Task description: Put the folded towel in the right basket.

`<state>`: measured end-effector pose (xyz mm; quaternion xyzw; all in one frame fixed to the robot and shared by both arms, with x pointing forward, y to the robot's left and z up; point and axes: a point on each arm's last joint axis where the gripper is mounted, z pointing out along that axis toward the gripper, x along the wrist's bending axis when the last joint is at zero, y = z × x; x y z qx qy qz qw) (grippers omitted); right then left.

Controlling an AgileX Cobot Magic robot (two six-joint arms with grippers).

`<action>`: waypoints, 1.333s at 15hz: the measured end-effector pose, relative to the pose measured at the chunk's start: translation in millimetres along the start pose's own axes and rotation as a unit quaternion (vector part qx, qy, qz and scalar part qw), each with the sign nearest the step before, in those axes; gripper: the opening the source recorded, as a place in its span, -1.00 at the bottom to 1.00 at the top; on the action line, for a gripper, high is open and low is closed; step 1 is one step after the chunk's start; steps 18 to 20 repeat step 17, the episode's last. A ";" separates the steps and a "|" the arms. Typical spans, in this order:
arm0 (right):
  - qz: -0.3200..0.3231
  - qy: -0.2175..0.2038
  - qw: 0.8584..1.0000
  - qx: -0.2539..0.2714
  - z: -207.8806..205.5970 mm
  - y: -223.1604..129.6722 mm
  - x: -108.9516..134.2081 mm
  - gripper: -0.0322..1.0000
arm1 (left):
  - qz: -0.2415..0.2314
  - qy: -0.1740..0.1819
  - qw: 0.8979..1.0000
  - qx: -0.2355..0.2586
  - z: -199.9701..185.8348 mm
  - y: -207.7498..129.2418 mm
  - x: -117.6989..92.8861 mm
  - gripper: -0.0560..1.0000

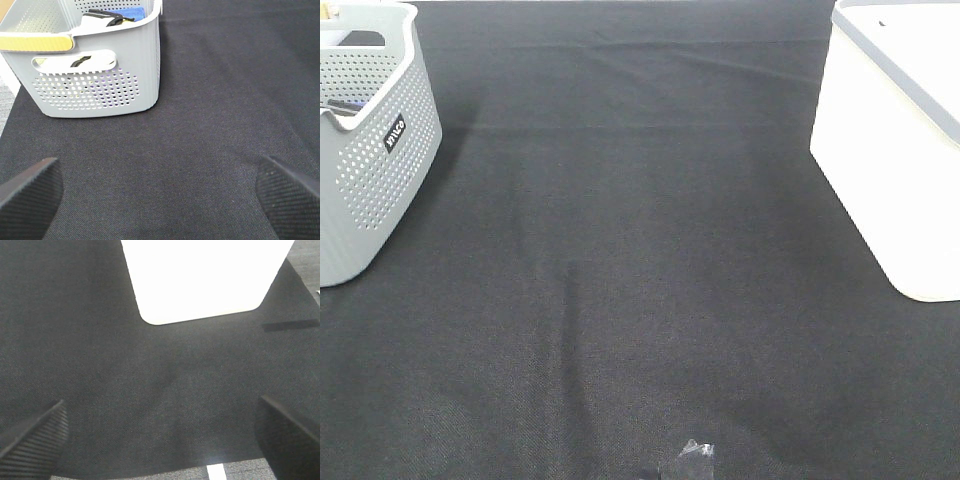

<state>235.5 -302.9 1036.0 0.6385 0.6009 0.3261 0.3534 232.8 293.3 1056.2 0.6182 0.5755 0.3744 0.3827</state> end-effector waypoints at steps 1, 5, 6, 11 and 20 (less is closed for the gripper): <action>0.000 0.000 1.000 0.000 0.0 0.0 0.0 0.95 | 0.000 0.000 1.000 0.000 0.0 0.0 0.0 0.95; 0.001 0.000 1.000 0.001 0.5 -0.4 0.1 0.95 | 0.000 0.000 1.000 0.000 0.0 0.0 0.0 0.95; 0.001 0.000 1.000 0.001 0.5 -0.4 0.1 0.95 | 0.000 0.000 1.000 0.000 0.0 0.0 0.0 0.95; 0.001 0.000 1.000 0.001 0.5 -0.4 0.1 0.95 | 0.000 0.000 1.000 0.000 0.0 0.0 0.0 0.95; 0.001 0.000 1.000 0.001 0.5 -0.4 0.1 0.95 | 0.000 0.000 1.000 0.000 0.0 0.0 0.0 0.95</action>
